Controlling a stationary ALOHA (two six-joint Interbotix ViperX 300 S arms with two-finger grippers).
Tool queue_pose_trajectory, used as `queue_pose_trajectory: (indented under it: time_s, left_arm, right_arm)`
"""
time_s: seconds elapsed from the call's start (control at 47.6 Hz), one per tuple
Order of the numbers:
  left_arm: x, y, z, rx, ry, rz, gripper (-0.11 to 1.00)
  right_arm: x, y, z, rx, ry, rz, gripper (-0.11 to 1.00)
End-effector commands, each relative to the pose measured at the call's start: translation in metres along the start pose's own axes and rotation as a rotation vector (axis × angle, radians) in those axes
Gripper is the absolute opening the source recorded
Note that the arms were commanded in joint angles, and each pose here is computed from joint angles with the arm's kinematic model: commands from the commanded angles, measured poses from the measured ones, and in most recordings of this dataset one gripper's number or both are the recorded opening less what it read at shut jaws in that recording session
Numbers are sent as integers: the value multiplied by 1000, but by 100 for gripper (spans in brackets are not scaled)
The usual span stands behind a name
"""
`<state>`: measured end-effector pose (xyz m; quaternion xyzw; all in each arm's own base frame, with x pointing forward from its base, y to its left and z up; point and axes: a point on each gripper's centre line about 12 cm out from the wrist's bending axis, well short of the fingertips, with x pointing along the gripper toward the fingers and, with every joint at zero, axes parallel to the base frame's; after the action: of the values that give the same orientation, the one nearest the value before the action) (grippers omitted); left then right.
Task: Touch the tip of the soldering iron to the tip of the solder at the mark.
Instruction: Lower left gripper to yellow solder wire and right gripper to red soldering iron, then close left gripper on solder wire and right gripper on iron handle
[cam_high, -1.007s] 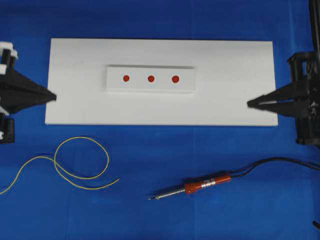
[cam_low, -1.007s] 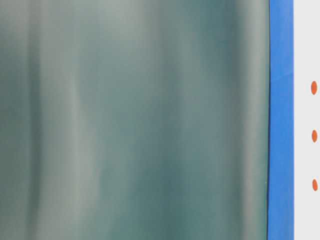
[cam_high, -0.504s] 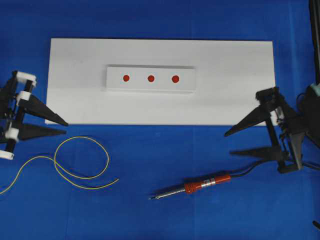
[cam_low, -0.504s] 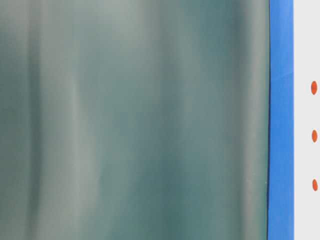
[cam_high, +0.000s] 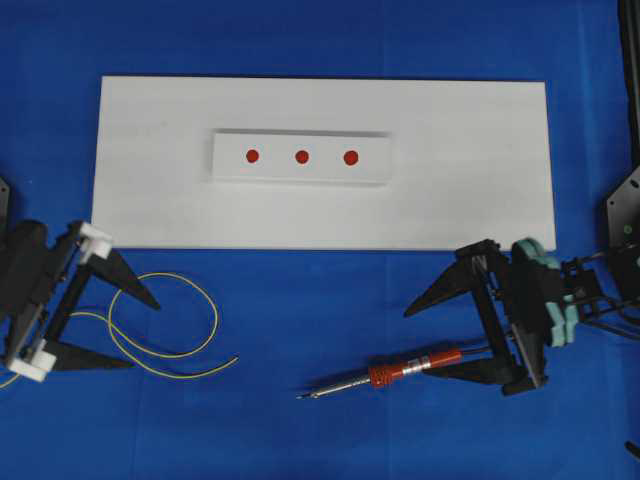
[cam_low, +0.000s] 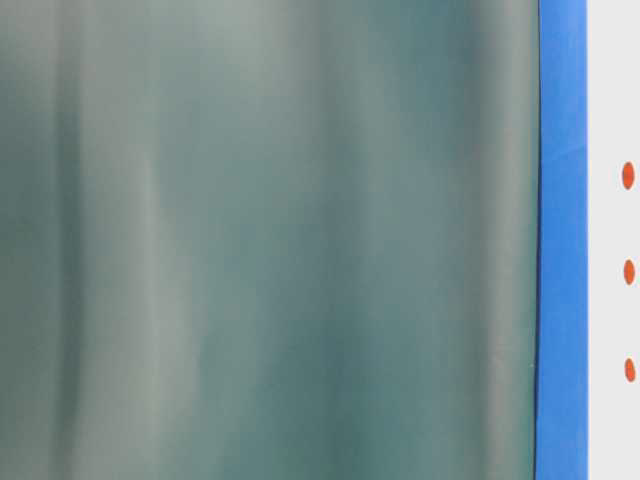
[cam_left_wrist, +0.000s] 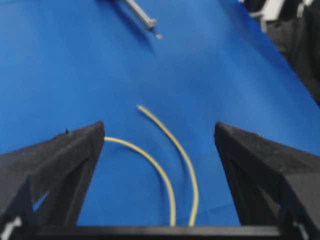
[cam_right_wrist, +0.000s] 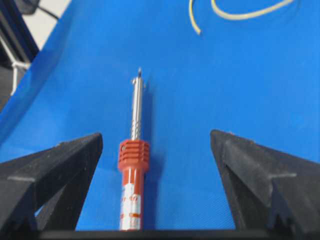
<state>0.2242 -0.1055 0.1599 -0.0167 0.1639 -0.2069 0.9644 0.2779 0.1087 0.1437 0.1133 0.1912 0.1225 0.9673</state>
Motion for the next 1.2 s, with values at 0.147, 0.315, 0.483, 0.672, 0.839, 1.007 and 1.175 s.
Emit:
queue_pose_trajectory:
  time_s: [0.147, 0.315, 0.483, 0.672, 0.839, 1.007, 1.175]
  left_arm:
    - [32, -10, -26, -24, 69, -32, 84]
    - [50, -17, -42, -30, 101, -53, 81]
    - [59, -25, -53, -19, 111, -79, 76]
    - [64, -23, -66, -18, 152, -73, 73]
    - [70, -23, -73, -14, 175, -69, 67]
    - [73, -23, -73, -13, 176, -68, 49]
    - [74, -23, -74, -11, 187, -67, 20]
  right_arm:
    - [16, 2, -22, 28, 32, -27, 87]
    - [22, 8, -35, 23, 61, -22, 87]
    - [27, 9, -46, 43, 57, -45, 87]
    - [35, 4, -61, 51, 88, -84, 86]
    - [41, 3, -70, 44, 112, -93, 80]
    - [42, 1, -74, 28, 117, -93, 70]
    - [44, 4, -77, -4, 125, -68, 44]
